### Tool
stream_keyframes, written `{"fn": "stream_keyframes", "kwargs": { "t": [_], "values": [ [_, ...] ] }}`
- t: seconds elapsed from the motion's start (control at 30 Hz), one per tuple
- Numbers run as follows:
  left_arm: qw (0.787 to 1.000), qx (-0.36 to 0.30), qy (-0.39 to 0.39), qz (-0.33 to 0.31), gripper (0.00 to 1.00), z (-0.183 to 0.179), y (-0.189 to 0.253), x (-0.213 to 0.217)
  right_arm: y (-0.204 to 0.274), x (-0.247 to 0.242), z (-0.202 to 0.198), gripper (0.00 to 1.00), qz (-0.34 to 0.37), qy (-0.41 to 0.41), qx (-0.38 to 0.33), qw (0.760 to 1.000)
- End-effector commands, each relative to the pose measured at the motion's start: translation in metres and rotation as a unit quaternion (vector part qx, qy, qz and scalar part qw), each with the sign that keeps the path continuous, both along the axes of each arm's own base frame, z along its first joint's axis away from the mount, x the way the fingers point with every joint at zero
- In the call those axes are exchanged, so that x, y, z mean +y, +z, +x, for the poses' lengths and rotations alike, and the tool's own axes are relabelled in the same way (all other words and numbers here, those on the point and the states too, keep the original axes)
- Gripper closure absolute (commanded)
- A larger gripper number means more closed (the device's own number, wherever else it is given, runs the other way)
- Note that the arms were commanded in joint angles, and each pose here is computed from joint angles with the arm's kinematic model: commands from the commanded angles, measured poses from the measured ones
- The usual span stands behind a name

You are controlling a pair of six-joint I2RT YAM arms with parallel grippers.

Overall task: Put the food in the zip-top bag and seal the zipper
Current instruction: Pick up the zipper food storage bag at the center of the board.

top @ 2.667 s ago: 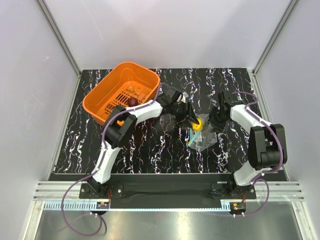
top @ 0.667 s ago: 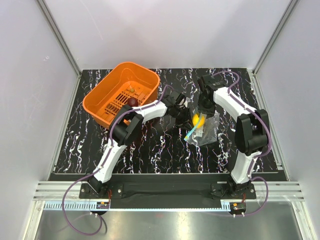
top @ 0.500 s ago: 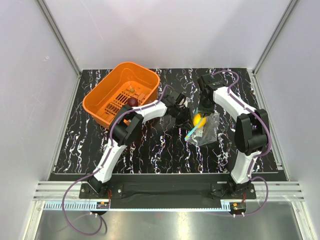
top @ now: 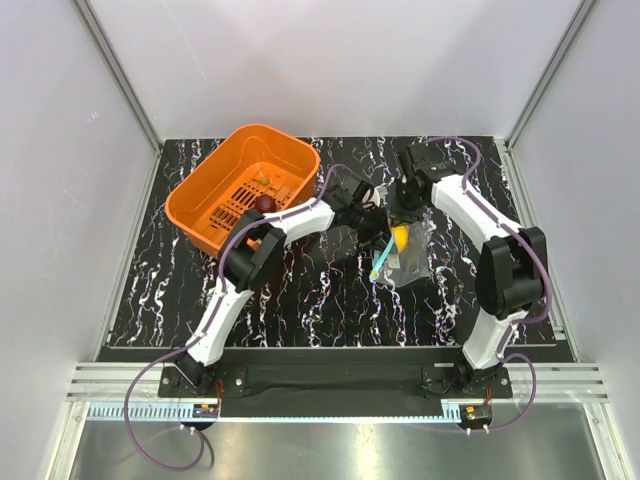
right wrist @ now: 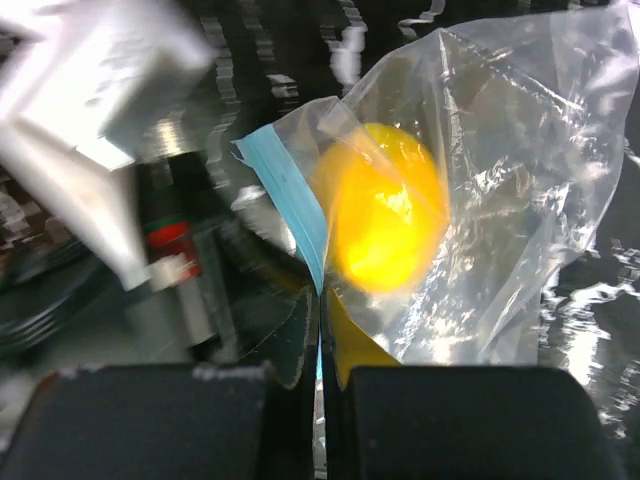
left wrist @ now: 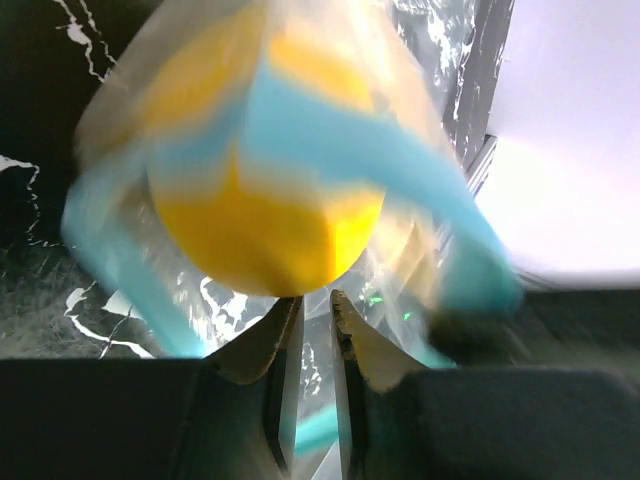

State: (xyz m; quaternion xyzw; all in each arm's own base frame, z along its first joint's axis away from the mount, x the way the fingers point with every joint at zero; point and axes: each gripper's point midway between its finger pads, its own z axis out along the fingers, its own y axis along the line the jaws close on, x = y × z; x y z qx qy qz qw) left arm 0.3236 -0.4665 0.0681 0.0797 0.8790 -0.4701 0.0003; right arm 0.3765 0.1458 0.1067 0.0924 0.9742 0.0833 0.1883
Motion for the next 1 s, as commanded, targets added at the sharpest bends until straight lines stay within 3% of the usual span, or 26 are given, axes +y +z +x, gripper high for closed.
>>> {"fn": "stream_keyframes", "kwargs": {
  "t": [0.0,0.27,0.53,0.63,0.93,0.97],
  "values": [
    [0.997,-0.043,-0.014,-0.062,0.80,0.007,0.057,-0.011,0.053,0.029,0.006,1.00,0.082,0.031,-0.072,0.994],
    [0.996,-0.058,-0.011,-0.074,0.79,0.006,0.097,0.003,0.076,0.027,0.002,1.00,0.127,0.012,-0.089,0.988],
    [0.992,-0.114,0.038,-0.044,0.68,0.020,0.169,0.059,0.101,0.026,-0.011,1.00,0.170,0.015,-0.123,0.978],
    [0.989,-0.131,0.062,-0.025,0.54,0.024,0.188,0.087,0.110,0.031,-0.016,1.00,0.192,0.024,-0.127,0.973],
    [0.960,-0.227,0.151,0.067,0.28,0.044,0.234,0.180,0.156,0.049,-0.026,1.00,0.258,0.054,-0.153,0.952],
    [0.953,-0.241,0.162,0.083,0.18,0.049,0.238,0.191,0.158,0.050,-0.027,1.00,0.259,0.056,-0.155,0.952]
  ]
}}
